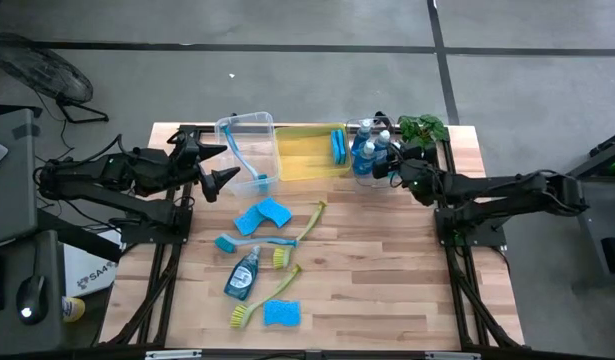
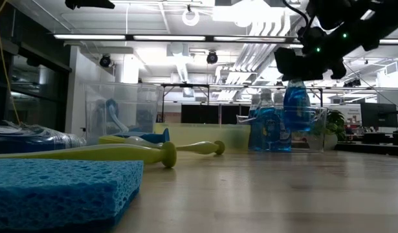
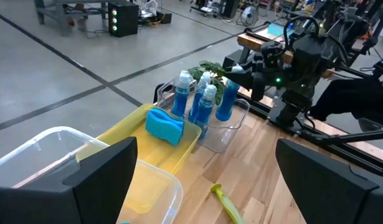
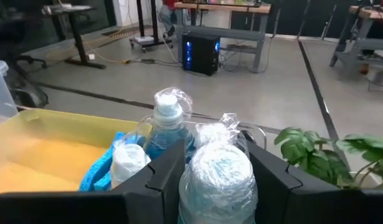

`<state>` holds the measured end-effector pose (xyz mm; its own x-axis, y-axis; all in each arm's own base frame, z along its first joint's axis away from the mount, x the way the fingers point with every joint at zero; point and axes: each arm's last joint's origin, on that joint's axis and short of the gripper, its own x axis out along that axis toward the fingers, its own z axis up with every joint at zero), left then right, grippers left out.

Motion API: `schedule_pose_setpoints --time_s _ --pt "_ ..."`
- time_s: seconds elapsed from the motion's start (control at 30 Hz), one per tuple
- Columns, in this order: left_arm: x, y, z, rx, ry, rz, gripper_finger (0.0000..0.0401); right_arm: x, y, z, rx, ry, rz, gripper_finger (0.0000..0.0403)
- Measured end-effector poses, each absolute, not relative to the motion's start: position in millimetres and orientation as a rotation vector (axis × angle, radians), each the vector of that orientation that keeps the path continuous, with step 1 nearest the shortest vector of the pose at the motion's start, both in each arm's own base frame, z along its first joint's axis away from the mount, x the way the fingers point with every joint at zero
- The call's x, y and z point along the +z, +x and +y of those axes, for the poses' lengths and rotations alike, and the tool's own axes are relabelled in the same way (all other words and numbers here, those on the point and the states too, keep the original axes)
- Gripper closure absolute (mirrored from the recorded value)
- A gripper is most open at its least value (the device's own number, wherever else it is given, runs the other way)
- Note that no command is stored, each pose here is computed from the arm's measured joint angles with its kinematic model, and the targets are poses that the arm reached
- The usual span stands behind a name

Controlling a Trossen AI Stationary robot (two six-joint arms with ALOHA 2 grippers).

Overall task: Pick & Place Kitchen Sink Supplies
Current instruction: Put the blue dishwasher liquid into the transparent bin

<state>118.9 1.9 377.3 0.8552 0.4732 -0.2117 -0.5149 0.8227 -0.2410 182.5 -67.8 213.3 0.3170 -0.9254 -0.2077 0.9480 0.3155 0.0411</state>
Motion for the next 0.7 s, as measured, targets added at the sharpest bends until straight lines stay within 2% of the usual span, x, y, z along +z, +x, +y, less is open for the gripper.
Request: schedule_pose_setpoints --time_s 0.7 --pt "377 119 2 0.535 -0.303 0.141 0.0025 178 176 -91 -1.223 0.173 0.143 0.0271"
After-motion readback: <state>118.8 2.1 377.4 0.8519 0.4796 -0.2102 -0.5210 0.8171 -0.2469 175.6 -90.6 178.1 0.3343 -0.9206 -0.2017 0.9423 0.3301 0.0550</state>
